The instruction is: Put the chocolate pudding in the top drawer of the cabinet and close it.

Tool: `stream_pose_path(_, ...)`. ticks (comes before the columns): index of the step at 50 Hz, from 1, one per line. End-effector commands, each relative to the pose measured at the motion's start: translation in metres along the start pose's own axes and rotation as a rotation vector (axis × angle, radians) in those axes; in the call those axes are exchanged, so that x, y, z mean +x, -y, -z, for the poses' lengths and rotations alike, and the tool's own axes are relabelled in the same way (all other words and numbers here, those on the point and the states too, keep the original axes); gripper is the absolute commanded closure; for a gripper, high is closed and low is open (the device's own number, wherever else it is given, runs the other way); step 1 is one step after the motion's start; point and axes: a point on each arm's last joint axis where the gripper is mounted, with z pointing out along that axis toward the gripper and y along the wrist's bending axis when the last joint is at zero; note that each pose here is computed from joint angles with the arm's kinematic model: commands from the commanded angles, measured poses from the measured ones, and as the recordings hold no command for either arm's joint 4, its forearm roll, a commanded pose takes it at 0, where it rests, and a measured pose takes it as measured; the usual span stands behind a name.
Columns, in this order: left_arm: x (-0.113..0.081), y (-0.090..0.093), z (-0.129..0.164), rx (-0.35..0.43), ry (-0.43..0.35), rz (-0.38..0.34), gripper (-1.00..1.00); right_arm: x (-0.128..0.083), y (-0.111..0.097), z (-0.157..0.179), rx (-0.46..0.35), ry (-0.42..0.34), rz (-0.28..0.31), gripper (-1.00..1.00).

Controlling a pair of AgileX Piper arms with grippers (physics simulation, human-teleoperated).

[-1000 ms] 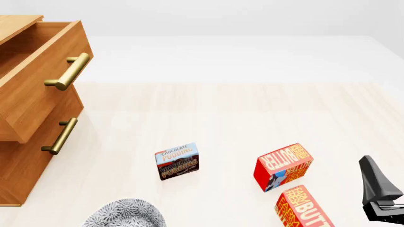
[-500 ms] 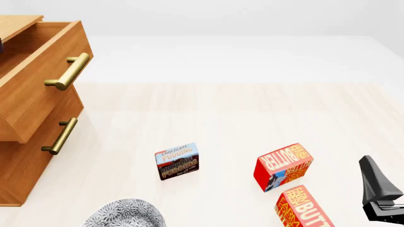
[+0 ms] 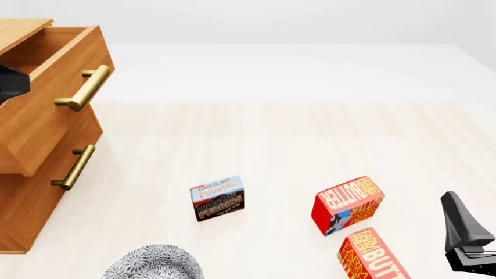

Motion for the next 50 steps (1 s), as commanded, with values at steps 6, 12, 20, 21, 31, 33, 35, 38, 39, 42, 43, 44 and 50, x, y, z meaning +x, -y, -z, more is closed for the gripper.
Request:
stream_pose_path(6,0.008,-0.001,-0.011,-0.006,-0.023,0.007,-1.00,0.000,0.000,0.000,0.000,0.000,0.000,-1.00)
stream_pose_path(12,0.010,-0.002,-0.014,-0.011,-0.028,0.007,-1.00,0.000,0.000,0.000,0.000,0.000,0.000,-1.00)
stream_pose_path(20,0.013,-0.003,-0.021,-0.017,-0.037,0.006,-1.00,0.000,0.000,0.000,0.000,0.000,0.000,-1.00)
stream_pose_path(21,0.014,-0.003,-0.022,-0.018,-0.039,0.005,-1.00,0.000,0.000,0.000,0.000,0.000,0.000,-1.00)
stream_pose_path(31,0.017,-0.004,-0.026,-0.022,-0.051,0.005,-1.00,0.000,0.000,0.000,0.000,0.000,0.000,-1.00)
stream_pose_path(33,0.017,-0.004,-0.026,-0.023,-0.052,0.007,-1.00,0.000,0.000,0.000,0.000,0.000,0.000,-1.00)
stream_pose_path(35,0.018,-0.004,-0.027,-0.023,-0.053,0.004,-1.00,0.000,0.000,0.000,0.000,0.000,0.000,-1.00)
stream_pose_path(38,0.021,-0.001,-0.032,-0.005,-0.060,0.008,-1.00,0.000,0.000,0.000,0.000,0.000,0.000,-1.00)
stream_pose_path(39,0.021,-0.002,-0.033,-0.011,-0.059,0.004,-1.00,0.000,0.000,0.000,0.000,0.000,0.000,-1.00)
stream_pose_path(42,0.022,-0.002,-0.037,-0.012,-0.062,0.001,-1.00,0.000,0.000,0.000,0.000,0.000,0.000,-1.00)
stream_pose_path(43,0.022,-0.003,-0.037,-0.015,-0.062,0.001,-1.00,0.000,0.000,0.000,0.000,0.000,0.000,-1.00)
stream_pose_path(44,0.022,-0.003,-0.037,-0.015,-0.062,0.001,-1.00,0.000,0.000,0.000,0.000,0.000,0.000,-1.00)
stream_pose_path(50,0.025,-0.001,-0.040,-0.006,-0.072,0.003,-1.00,0.000,0.000,0.000,0.000,0.000,0.000,-1.00)
